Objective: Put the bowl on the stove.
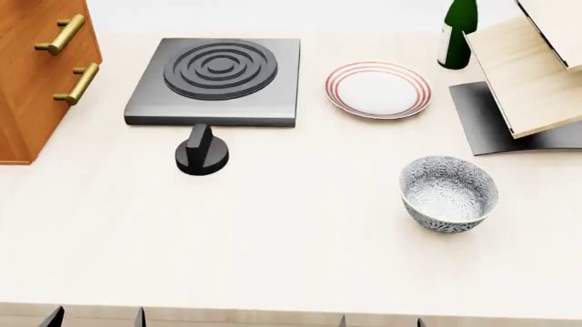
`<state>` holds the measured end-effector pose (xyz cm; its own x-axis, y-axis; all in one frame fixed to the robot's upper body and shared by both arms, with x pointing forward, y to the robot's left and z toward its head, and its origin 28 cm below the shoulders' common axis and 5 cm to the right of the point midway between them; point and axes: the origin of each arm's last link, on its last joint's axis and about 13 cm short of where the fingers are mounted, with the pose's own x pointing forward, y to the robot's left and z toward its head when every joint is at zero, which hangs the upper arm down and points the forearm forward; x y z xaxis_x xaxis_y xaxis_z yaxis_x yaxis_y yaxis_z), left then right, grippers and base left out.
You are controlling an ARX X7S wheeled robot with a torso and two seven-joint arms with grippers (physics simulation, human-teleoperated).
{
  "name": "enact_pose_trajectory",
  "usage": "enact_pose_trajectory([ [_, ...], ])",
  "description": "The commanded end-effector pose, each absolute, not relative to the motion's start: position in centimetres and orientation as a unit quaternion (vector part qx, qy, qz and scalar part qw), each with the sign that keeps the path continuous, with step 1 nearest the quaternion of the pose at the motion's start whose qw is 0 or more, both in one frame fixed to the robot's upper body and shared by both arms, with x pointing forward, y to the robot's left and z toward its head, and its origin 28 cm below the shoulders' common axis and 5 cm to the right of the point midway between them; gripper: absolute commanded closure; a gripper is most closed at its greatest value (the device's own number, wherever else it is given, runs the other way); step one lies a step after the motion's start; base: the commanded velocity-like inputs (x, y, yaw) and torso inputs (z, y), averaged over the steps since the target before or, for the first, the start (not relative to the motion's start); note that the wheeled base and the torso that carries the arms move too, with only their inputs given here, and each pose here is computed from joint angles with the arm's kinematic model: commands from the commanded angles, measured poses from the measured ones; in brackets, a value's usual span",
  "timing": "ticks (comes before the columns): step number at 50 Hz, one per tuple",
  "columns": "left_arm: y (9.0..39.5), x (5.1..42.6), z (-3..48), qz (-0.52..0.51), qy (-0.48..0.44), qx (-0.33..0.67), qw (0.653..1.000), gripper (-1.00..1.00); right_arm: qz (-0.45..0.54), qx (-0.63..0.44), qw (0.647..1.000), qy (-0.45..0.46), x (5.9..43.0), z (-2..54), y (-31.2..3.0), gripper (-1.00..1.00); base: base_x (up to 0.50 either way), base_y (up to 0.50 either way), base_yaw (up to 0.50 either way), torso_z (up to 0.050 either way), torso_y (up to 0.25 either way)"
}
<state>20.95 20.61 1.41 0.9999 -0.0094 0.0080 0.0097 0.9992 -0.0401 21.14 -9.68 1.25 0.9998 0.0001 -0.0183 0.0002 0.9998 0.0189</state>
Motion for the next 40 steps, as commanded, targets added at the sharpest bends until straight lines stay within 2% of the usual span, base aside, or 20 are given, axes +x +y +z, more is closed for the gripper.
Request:
enact_pose_trajectory([
  [1,20.6,20.9,1.5,-0.007,-0.003,-0.029,1.0,-1.0,0.004,0.005,1.0,0.014,21.1,1.2,-9.6,-1.0,0.0,0.0,0.0,0.0,0.0],
  [8,20.8,20.7,2.2,0.013,-0.019,-0.051,0.998,-1.0,0.013,0.026,0.999,0.032,20.9,1.6,-9.7,-1.0,0.0,0.0,0.0,0.0,0.0],
  [14,21.2,20.4,3.6,0.028,-0.061,-0.026,0.997,-1.0,-0.031,0.057,0.997,0.038,21.5,3.3,-11.1,-1.0,0.0,0.0,0.0,0.0,0.0],
  [24,23.9,19.4,11.4,0.095,-0.209,0.009,0.973,-1.0,-0.071,0.043,0.995,-0.047,24.0,14.3,-17.3,-1.0,0.0,0.0,0.0,0.0,0.0],
  [29,25.5,17.7,16.9,0.138,-0.309,0.022,0.941,-1.0,-0.083,0.005,0.994,-0.068,23.5,18.3,-21.6,-1.0,0.0,0.0,0.0,0.0,0.0],
  [33,26.1,16.7,18.9,0.138,-0.362,0.018,0.922,-1.0,-0.093,0.009,0.993,-0.067,22.9,19.4,-23.8,-1.0,0.0,0.0,0.0,0.0,0.0],
  [38,26.8,14.5,22.0,0.117,-0.468,0.026,0.875,-1.0,-0.103,0.011,0.992,-0.071,21.0,20.5,-26.3,-1.0,0.0,0.0,0.0,0.0,0.0],
  [40,27.0,13.4,23.7,0.095,-0.513,-0.005,0.853,-1.0,-0.116,0.02,0.99,-0.079,20.2,21.0,-27.5,-1.0,0.0,0.0,0.0,0.0,0.0],
])
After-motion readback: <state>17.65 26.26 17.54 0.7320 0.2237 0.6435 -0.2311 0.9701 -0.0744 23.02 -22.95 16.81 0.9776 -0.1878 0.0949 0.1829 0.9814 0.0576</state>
